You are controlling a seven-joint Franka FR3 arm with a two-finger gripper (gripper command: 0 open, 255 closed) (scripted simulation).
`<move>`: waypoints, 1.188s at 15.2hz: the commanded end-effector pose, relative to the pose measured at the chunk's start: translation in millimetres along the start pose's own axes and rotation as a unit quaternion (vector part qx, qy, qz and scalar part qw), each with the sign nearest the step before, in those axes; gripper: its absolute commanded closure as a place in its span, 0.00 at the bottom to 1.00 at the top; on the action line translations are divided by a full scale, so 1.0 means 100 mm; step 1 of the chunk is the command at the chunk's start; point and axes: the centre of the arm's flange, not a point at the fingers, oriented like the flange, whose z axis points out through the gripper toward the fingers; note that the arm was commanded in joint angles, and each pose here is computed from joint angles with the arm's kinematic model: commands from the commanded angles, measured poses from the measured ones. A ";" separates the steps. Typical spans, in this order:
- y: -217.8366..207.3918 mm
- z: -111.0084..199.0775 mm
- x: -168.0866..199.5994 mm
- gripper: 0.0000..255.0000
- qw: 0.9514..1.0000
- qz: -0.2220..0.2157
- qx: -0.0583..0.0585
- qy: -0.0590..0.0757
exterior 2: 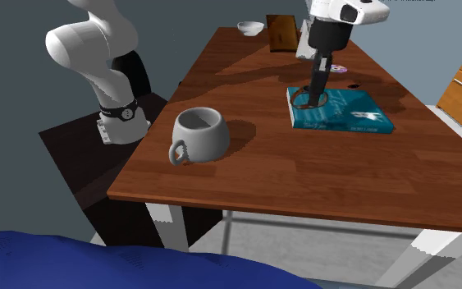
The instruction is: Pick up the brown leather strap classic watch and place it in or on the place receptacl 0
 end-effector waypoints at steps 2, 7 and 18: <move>0.00 -0.17 0.00 1.00 1.000 0.000 0.000 0.000; 0.12 -0.25 -0.38 1.00 1.000 0.000 0.000 0.000; 0.56 -0.30 -1.76 1.00 1.000 0.000 0.000 0.000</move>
